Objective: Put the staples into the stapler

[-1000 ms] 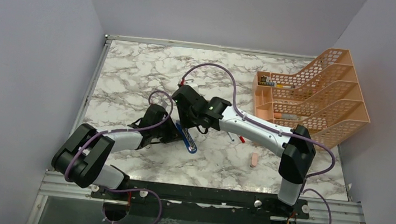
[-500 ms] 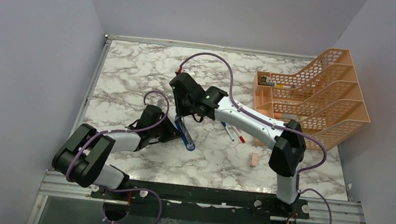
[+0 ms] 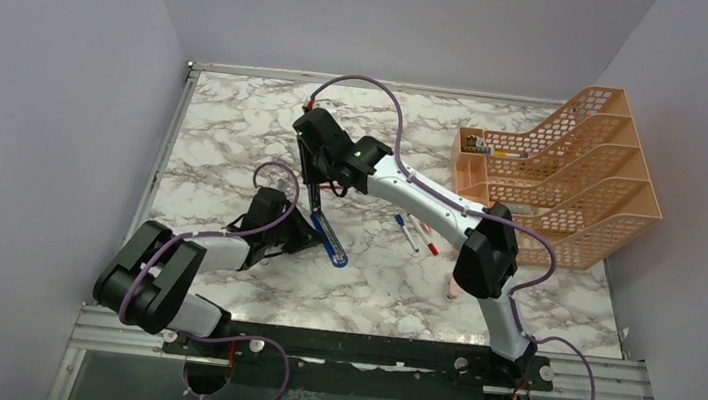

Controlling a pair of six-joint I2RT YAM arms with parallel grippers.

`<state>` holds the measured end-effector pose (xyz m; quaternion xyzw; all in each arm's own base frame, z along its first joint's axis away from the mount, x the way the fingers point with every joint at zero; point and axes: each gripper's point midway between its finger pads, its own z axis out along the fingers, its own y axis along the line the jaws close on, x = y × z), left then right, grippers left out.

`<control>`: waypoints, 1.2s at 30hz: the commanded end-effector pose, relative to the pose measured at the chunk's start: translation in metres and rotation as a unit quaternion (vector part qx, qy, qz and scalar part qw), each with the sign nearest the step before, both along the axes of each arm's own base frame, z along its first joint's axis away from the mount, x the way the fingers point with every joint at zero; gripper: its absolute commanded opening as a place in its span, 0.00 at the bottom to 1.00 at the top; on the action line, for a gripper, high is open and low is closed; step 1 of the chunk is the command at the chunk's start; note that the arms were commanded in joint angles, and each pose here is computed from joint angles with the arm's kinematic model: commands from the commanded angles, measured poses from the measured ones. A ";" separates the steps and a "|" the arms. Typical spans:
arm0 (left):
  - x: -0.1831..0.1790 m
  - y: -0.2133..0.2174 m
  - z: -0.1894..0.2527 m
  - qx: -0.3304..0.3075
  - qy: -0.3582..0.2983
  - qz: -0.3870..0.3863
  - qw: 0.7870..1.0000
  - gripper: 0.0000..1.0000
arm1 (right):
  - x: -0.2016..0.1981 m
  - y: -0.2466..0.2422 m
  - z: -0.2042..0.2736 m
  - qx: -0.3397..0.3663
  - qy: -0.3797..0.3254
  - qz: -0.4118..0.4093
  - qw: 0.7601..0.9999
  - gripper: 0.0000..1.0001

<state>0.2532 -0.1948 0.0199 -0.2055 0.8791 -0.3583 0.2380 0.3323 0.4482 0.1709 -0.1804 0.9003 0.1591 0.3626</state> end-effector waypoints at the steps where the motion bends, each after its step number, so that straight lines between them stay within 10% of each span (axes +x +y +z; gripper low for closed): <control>1: -0.042 0.023 -0.047 0.054 0.096 0.003 0.994 0.11 | 0.011 0.019 -0.014 0.019 0.007 0.003 1.000 0.32; 19: -0.038 0.033 -0.041 0.059 0.089 0.021 0.994 0.13 | 0.037 0.032 -0.061 0.018 0.001 0.000 1.000 0.48; 36: -0.023 0.036 -0.010 0.064 0.054 0.021 0.996 0.31 | 0.041 0.032 -0.003 0.075 -0.028 0.008 0.997 0.66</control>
